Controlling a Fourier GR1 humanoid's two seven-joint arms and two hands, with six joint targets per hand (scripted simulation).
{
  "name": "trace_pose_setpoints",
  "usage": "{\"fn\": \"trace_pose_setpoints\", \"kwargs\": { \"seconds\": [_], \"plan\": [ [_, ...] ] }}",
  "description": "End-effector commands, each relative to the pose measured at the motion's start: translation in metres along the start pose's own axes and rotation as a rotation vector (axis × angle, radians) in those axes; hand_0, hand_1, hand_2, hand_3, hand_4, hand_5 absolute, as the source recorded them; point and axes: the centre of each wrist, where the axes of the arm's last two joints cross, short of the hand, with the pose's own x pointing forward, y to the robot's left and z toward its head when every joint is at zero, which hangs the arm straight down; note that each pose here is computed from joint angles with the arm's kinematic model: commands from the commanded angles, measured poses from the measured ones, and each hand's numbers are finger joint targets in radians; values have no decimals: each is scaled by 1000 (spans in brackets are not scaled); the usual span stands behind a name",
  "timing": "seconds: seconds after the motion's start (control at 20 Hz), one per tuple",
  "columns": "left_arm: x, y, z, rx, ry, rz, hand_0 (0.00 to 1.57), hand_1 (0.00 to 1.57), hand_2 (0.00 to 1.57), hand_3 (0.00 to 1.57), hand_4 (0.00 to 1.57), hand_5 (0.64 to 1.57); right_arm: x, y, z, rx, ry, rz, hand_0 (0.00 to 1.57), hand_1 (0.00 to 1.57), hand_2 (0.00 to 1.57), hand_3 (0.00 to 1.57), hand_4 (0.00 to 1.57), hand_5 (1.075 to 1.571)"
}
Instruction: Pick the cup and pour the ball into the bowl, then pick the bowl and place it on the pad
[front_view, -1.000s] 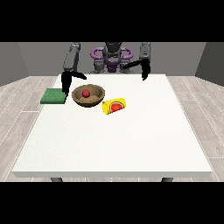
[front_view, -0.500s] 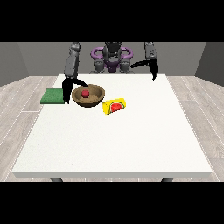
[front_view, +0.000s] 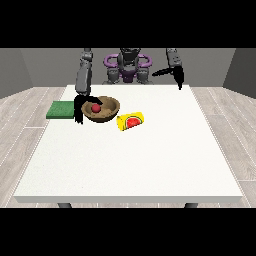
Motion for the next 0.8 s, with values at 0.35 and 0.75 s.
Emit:
{"fn": "trace_pose_setpoints", "kwargs": {
  "seconds": [0.35, 0.75],
  "plan": [
    [19, -15, -15, -72, -59, 28, 0, 0, 0, 0, 655, 1531, -24, -39, 34, -236, 176, 572, 1571, 1571, 1571, 1562, 938, 1558],
    [-45, 16, 24, 16, 169, 71, 0, 0, 0, 0, 973, 1423, 7, -4, -3, -243, 373, 650, 1571, 1571, 1571, 945, 844, 1563]
  ]
}}
